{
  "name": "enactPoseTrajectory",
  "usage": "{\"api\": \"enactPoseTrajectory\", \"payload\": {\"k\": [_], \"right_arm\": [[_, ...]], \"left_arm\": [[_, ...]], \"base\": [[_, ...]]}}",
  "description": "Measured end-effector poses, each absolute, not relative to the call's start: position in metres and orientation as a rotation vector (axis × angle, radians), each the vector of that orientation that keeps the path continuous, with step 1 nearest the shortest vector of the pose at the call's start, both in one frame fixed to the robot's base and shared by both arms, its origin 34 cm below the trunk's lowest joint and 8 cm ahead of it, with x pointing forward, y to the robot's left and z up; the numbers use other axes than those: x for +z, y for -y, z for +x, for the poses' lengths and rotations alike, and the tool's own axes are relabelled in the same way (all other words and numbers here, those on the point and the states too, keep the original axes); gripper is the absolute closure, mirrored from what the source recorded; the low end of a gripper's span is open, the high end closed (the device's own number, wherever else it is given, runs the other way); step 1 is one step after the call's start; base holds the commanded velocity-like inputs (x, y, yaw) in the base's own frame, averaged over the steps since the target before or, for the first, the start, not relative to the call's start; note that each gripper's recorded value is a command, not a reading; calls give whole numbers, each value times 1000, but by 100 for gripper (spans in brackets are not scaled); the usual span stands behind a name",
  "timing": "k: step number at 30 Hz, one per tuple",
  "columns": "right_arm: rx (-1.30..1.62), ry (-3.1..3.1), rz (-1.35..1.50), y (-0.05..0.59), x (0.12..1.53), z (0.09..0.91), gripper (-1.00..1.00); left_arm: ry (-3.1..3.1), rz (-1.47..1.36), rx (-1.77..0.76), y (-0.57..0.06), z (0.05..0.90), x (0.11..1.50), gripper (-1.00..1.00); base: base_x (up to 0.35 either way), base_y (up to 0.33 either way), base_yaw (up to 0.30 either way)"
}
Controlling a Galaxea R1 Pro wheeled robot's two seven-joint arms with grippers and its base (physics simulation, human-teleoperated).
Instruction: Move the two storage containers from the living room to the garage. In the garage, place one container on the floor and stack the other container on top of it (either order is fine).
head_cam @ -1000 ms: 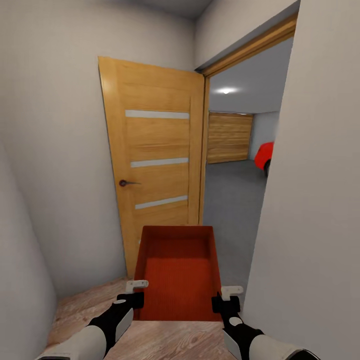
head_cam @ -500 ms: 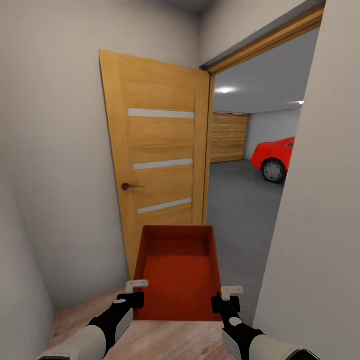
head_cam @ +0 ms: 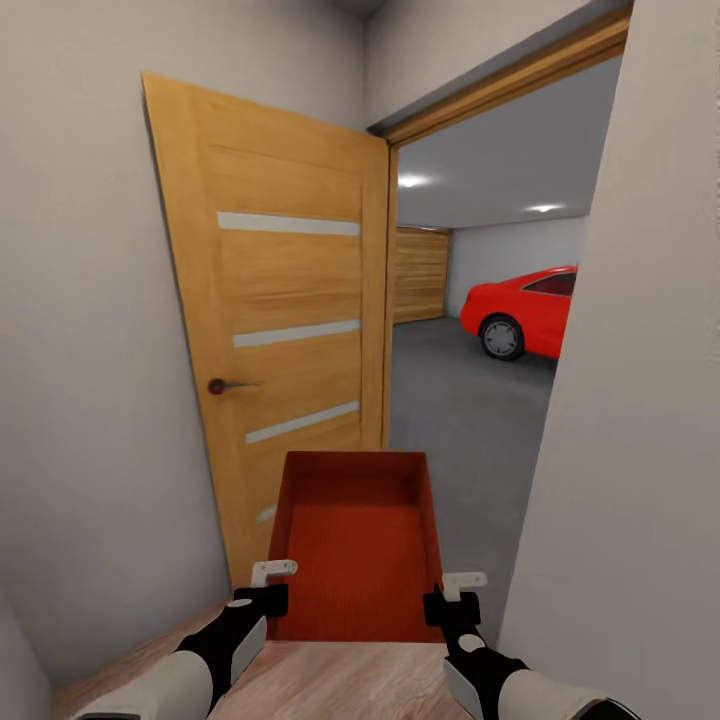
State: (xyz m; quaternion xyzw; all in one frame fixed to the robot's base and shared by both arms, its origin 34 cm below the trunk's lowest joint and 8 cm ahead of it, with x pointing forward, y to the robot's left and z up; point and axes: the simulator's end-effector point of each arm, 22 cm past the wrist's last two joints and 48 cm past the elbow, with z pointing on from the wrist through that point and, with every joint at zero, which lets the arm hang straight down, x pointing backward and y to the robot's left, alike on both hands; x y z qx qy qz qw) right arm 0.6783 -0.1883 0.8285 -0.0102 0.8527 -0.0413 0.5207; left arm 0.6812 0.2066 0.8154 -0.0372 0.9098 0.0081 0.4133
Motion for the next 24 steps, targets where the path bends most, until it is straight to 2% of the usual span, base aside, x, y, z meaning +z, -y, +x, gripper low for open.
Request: {"api": "enactPoseTrajectory", "payload": {"k": [17,24], "right_arm": [[-99,-2044,-25,188,829,678,100],[-99,-2044,-25,188,829,678,100]], "left_arm": [[-2287,-94,20,-207,681,815,100],[-2287,-94,20,-207,681,816,100]], "base": [[274,187,-284],[299,173,-72]]}}
